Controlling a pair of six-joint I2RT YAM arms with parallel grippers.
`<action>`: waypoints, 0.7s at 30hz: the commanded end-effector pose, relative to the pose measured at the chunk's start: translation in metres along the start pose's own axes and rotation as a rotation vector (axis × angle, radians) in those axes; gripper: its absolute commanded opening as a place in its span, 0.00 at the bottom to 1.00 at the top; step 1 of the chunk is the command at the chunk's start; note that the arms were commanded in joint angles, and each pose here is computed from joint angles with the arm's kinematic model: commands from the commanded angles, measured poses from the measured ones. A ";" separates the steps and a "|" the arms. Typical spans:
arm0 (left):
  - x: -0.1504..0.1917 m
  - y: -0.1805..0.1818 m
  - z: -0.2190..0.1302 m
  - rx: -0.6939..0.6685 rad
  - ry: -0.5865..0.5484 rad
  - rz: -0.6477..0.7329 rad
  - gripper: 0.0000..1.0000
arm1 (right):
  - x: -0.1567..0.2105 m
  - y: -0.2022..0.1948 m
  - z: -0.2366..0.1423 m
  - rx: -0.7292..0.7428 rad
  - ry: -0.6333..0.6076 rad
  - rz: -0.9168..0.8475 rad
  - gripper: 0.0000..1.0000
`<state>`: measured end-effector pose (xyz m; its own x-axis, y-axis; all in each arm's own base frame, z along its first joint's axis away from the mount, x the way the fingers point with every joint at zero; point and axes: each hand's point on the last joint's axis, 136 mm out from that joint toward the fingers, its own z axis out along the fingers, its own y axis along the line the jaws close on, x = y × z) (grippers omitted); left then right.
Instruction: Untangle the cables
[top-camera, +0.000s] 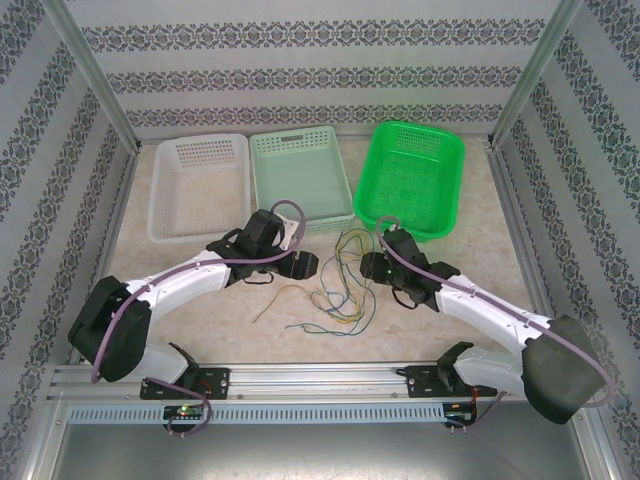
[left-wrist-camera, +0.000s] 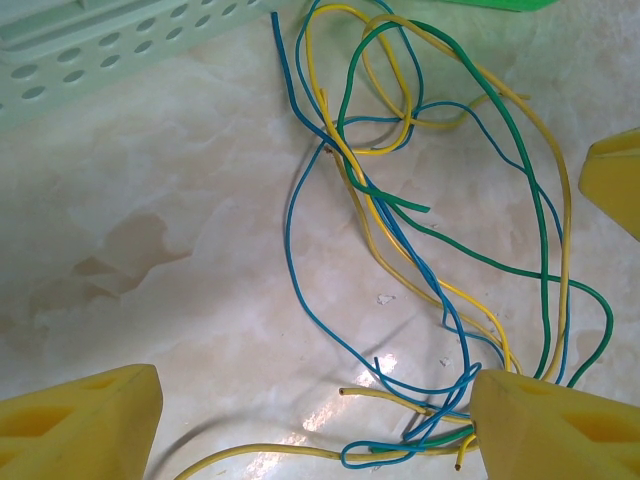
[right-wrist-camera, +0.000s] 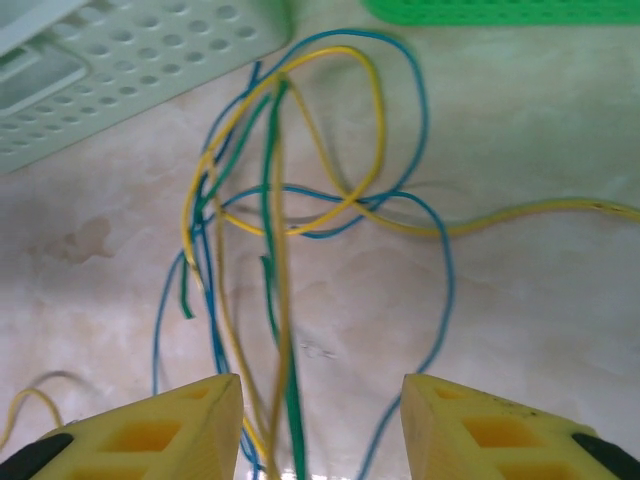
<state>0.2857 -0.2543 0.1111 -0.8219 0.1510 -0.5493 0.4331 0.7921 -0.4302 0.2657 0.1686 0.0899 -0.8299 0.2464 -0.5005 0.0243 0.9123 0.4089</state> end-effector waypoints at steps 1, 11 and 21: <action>-0.005 -0.007 0.000 0.015 -0.017 0.023 0.81 | -0.010 0.011 0.003 -0.037 -0.004 -0.016 0.42; -0.006 -0.006 0.001 0.008 -0.014 0.032 0.81 | -0.017 0.011 0.014 -0.036 0.007 -0.014 0.22; -0.006 -0.004 0.000 -0.002 -0.018 0.027 0.82 | -0.018 0.020 -0.012 -0.033 -0.026 -0.075 0.00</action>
<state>0.2863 -0.2537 0.1110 -0.8210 0.1502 -0.5508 0.4315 0.7949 -0.4264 0.2744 0.1757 0.0942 -0.8375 0.2092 -0.5048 -0.0185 0.9125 0.4087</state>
